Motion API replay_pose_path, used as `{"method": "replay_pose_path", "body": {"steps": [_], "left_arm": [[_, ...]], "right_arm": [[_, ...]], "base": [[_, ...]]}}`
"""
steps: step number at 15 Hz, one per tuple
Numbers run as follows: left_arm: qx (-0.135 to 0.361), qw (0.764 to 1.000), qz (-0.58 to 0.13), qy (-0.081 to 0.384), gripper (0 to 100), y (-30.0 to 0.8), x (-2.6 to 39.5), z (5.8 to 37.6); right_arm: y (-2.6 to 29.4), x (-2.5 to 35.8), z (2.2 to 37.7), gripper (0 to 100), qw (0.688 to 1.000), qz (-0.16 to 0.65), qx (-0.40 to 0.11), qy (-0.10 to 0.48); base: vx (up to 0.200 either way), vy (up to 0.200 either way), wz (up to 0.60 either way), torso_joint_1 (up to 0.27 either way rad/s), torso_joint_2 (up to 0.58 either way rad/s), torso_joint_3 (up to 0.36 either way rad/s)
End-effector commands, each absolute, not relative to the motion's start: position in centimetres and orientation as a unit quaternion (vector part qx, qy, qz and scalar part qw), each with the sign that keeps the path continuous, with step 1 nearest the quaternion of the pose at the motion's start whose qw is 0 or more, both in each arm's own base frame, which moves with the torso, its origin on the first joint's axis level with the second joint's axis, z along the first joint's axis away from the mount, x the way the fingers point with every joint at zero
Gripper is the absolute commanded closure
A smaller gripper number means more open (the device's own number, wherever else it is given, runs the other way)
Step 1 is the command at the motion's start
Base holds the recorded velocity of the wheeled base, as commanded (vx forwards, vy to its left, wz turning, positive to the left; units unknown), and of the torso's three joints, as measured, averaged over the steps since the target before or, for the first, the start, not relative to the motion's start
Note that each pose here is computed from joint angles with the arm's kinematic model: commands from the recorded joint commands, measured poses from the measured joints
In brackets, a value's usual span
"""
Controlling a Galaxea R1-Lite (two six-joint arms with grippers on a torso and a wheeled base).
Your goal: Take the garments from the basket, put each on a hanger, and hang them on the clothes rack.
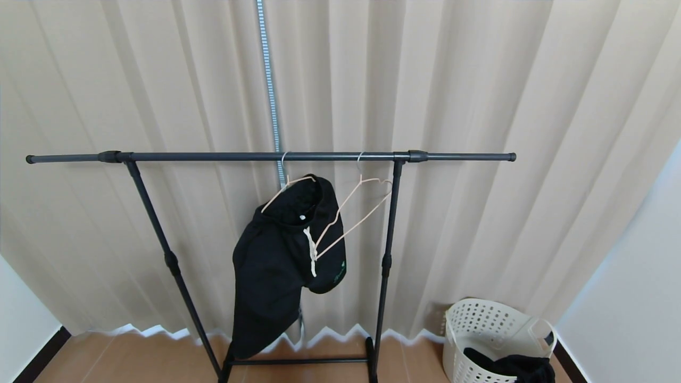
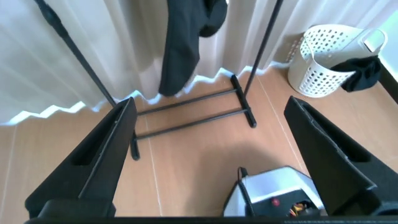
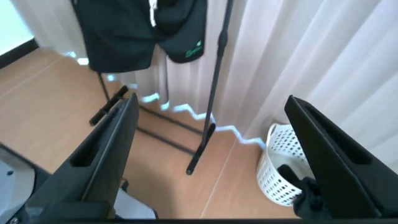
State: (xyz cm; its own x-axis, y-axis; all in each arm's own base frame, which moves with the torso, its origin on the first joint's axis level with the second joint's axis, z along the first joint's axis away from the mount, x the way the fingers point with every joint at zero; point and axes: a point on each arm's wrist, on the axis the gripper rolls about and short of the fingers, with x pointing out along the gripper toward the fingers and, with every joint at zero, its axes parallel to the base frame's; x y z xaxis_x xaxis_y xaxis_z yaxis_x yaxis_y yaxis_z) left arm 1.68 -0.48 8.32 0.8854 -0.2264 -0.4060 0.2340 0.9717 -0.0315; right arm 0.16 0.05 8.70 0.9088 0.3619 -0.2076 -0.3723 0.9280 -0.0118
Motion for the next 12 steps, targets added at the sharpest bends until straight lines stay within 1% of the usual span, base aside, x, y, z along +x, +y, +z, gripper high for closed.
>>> {"method": "replay_pose_path", "body": {"steps": [1, 3, 4, 6, 8, 10, 11, 12], "left_arm": [[-0.003, 0.983, -0.104, 0.15, 0, -0.3, 0.5, 8.3], [0.002, 0.992, -0.062, 0.108, 0, -0.2, -0.3, 8.2], [0.003, 0.995, -0.054, 0.083, 0, -0.2, -0.7, 8.2], [0.003, 0.998, -0.06, 0.021, 0, -0.1, -1.7, 8.0], [0.003, 0.998, -0.06, 0.018, 0, -0.1, -1.8, 8.0], [0.008, 0.998, -0.06, 0.019, 0, -0.1, -1.8, 8.0], [0.034, 0.998, -0.043, 0.002, 0, -0.2, -2.2, 7.7], [0.045, 0.999, -0.031, -0.003, 0, -0.2, -2.3, 7.6]], "right_arm": [[-0.3, -0.8, 8.6, 0, 0.987, 0.155, -0.014, 0.048], [-0.4, -1.4, 8.5, 0, 0.993, 0.12, -0.008, 0.012], [-0.3, -1.4, 8.6, 0, 0.994, 0.105, -0.007, 0.01], [-0.3, -1.4, 8.5, 0, 0.995, 0.097, -0.007, 0.011], [-0.3, -1.4, 8.6, 0, 0.997, 0.083, -0.006, 0.01], [-0.3, -1.4, 8.6, 0, 0.999, 0.038, -0.006, 0.007], [-0.2, -1.6, 8.5, 0, 1.0, -0.005, -0.016, 0.002], [-0.2, -1.9, 8.5, 0, 1.0, -0.013, -0.025, -0.013]], "base": [[0.0, 0.0, 0.0, 0.0, 0.0, 0.0], [0.0, 0.0, 0.0, 0.0, 0.0, 0.0], [0.0, 0.0, 0.0, 0.0, 0.0, 0.0], [0.0, 0.0, 0.0, 0.0, 0.0, 0.0], [0.0, 0.0, 0.0, 0.0, 0.0, 0.0], [0.0, 0.0, 0.0, 0.0, 0.0, 0.0], [0.0, 0.0, 0.0, 0.0, 0.0, 0.0], [0.0, 0.0, 0.0, 0.0, 0.0, 0.0]]}}
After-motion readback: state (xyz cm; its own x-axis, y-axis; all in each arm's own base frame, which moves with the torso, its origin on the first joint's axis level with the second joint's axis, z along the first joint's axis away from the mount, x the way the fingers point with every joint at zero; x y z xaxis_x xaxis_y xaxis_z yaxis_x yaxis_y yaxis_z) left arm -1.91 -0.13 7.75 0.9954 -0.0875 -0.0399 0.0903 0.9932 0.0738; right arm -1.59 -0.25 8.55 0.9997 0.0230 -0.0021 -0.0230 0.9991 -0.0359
